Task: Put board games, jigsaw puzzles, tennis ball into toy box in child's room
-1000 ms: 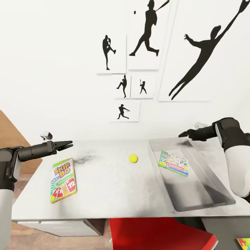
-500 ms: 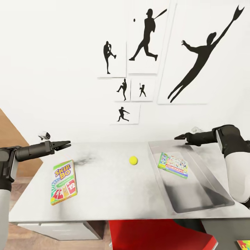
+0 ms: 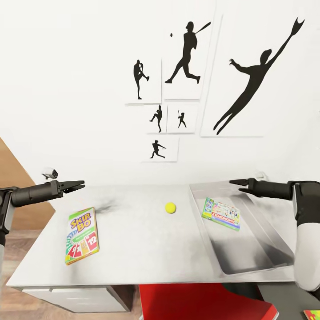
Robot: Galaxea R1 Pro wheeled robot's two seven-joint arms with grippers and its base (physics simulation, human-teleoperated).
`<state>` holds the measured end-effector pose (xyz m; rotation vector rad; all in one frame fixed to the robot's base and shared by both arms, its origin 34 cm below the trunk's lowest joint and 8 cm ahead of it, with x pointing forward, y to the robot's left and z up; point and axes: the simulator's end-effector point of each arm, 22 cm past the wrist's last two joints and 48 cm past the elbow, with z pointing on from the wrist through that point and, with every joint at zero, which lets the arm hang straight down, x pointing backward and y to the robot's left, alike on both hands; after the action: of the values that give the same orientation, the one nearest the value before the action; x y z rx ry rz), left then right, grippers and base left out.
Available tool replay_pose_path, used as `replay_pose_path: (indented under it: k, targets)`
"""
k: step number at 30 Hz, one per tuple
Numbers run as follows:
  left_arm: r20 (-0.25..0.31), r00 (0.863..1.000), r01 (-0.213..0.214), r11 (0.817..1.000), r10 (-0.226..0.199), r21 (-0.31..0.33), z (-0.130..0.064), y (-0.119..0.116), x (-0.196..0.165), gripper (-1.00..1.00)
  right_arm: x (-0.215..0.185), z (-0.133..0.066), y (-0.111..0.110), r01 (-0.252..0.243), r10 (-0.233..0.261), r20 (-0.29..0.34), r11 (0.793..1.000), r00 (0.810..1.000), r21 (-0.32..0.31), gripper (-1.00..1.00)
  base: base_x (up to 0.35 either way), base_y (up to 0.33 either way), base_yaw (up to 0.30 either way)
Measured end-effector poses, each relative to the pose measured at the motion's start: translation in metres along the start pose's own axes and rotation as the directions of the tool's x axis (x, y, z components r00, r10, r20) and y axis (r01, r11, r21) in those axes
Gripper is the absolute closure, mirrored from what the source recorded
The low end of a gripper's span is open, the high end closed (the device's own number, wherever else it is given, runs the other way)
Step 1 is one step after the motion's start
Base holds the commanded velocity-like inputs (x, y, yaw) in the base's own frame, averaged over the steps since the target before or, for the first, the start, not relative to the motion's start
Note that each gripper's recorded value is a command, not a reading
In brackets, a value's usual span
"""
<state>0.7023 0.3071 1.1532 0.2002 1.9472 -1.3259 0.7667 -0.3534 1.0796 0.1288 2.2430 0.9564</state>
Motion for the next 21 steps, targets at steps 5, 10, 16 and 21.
replay_pose_path:
  k: [5,10,16,21]
  targets:
    - [0.004,1.000,-0.006,1.000,0.006,-0.005,-0.006,-0.003,-0.003,-1.00,0.015,-0.017,0.002,-0.008,0.010,0.037,0.999,0.999,-0.046,-1.00,0.000,0.000,0.000]
    - [0.017,1.000,-0.008,1.000,0.008,-0.011,-0.013,-0.005,-0.006,-1.00,0.029,-0.030,0.005,-0.030,0.035,0.054,0.994,0.998,-0.102,-1.00,0.000,0.000,0.000]
    - [0.031,0.999,-0.014,1.000,0.014,-0.024,-0.023,-0.006,-0.012,-1.00,0.046,-0.045,0.004,-0.069,0.082,0.075,0.984,0.994,-0.164,-1.00,0.000,0.000,0.000]
    - [0.035,0.999,-0.016,0.999,0.017,-0.035,-0.030,-0.007,-0.014,-1.00,0.064,-0.059,-0.002,-0.074,0.092,0.098,0.981,0.991,-0.177,-1.00,0.000,0.000,0.000]
